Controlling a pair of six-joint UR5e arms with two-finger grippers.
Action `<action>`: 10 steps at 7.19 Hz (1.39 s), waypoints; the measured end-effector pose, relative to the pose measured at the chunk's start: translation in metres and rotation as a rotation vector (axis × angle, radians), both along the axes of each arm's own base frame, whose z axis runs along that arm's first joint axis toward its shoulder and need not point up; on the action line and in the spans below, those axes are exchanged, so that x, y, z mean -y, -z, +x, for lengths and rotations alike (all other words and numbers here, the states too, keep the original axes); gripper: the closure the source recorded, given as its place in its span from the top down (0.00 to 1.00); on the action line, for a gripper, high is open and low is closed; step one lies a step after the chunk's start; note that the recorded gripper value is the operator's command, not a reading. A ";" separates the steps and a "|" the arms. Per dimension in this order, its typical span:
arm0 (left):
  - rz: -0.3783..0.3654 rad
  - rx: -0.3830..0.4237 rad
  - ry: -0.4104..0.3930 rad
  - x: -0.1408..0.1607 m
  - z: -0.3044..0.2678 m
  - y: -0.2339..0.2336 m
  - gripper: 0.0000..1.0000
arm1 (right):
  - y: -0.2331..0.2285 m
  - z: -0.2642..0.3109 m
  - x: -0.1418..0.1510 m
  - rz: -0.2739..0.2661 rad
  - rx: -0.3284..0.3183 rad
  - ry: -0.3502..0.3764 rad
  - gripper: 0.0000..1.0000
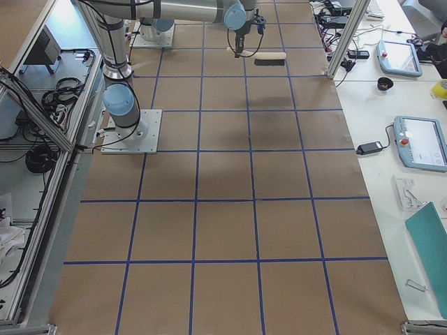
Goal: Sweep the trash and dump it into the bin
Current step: 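Carry the loaded dustpan off the table with left gripper while right gripper withdraws brush, then tip the dustpan over the black bin with the left gripper to dump the trash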
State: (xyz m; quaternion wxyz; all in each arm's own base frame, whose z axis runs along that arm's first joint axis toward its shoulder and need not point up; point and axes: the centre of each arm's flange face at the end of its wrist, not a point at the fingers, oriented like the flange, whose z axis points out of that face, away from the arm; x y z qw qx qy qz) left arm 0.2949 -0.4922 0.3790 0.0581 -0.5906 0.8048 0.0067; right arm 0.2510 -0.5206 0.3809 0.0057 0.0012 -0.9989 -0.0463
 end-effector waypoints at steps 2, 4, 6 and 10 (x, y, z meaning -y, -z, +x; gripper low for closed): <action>0.016 0.024 0.033 -0.005 0.069 -0.017 0.00 | 0.003 -0.072 0.022 0.042 0.001 -0.001 0.00; 0.007 0.047 0.045 -0.013 0.146 -0.026 0.00 | 0.001 -0.140 0.037 0.050 0.011 0.016 0.00; -0.012 0.084 0.029 -0.010 0.217 -0.030 0.00 | 0.009 -0.207 0.055 0.019 0.022 0.023 0.00; -0.056 0.174 -0.002 -0.014 0.328 -0.037 0.00 | 0.073 -0.283 0.078 0.064 -0.029 0.059 0.00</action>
